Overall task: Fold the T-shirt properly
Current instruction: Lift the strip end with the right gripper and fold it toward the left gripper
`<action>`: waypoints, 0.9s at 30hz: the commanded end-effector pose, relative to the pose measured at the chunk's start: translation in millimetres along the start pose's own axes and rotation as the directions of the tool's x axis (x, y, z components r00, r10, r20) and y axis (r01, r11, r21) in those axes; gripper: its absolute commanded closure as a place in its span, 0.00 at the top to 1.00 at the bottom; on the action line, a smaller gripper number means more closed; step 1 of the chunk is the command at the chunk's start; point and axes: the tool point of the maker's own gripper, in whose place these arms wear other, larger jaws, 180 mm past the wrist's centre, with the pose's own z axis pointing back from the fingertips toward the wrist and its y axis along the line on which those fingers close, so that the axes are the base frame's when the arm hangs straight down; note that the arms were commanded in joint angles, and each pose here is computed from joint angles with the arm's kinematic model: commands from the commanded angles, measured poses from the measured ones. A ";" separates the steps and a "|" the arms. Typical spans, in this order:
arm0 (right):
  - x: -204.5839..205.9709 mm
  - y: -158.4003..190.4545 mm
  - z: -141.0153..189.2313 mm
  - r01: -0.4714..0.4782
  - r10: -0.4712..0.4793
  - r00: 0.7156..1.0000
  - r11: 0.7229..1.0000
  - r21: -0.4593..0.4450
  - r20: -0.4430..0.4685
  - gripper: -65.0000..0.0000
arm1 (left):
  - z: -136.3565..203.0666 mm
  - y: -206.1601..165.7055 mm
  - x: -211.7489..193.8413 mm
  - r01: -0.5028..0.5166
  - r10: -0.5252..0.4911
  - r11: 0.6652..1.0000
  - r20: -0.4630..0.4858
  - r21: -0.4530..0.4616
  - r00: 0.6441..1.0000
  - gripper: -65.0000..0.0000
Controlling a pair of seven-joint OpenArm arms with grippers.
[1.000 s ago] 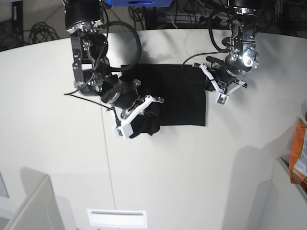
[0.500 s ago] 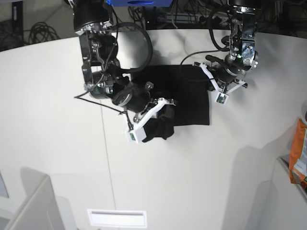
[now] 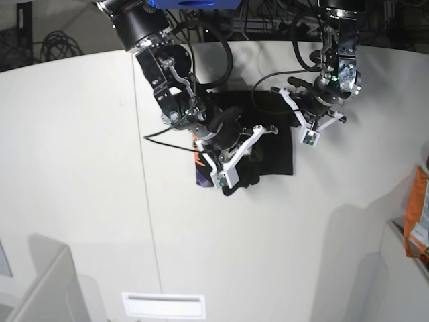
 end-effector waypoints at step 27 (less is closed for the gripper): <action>-0.7 0.5 -30.4 -0.012 0.012 1.000 1.000 -0.028 -0.019 0.00 | 99.5 97.8 -7.5 -0.235 0.203 0.951 0.166 0.203 0.965 0.00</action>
